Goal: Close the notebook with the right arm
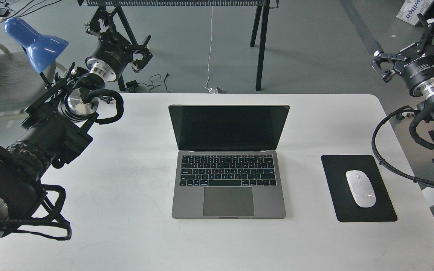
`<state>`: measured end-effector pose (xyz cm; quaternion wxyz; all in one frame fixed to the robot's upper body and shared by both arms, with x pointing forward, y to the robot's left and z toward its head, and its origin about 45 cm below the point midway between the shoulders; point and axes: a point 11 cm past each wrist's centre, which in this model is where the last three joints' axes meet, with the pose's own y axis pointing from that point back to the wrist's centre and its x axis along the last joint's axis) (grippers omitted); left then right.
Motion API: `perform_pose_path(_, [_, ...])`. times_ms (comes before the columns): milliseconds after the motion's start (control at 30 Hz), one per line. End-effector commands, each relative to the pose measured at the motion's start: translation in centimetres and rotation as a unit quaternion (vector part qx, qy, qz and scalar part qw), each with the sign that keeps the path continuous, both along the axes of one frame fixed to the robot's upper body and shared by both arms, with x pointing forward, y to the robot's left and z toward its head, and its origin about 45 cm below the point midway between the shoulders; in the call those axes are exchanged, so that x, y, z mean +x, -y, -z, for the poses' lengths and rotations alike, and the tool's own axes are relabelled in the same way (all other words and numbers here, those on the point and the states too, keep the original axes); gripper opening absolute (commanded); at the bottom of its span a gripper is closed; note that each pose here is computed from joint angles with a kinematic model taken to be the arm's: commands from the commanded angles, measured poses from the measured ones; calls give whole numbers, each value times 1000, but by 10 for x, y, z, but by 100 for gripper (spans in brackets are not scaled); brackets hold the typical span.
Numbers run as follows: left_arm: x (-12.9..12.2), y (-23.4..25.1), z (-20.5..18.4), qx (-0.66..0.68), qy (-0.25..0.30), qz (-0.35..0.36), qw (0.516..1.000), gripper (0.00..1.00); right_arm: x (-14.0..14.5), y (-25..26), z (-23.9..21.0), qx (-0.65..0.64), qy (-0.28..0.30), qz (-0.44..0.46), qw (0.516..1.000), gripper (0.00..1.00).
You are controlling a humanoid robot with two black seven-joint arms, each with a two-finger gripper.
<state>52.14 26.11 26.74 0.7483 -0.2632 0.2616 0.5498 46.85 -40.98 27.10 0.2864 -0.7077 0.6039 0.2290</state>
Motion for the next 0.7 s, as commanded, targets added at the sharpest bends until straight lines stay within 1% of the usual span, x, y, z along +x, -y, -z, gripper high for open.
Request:
perform_pose_path(0, [0, -2, -1, -2, 2, -3, 1000, 100, 0, -5, 6, 11, -3, 0, 1000, 100])
perform_pose_path(200, [0, -1, 0, 0, 1, -1, 1000, 100, 0, -8, 8, -1, -9, -7, 1000, 100])
perform_pose_path(300, [-1, 0, 2, 3, -3, 2, 1000, 100, 5, -11, -1, -31, -8, -20, 999, 100])
perform_pose_path(367, [-1, 0, 2, 4, -3, 2, 1000, 100, 14, -18, -20, -69, -2, -39, 997, 100])
perform_pose_path(467, [-1, 1, 2, 4, -3, 3, 1000, 100, 18, -23, -30, -143, -15, -68, 987, 100])
perform_pose_path(667, [-1, 2, 2, 5, -3, 4, 1000, 100, 29, -64, -34, -250, -37, -139, 958, 100])
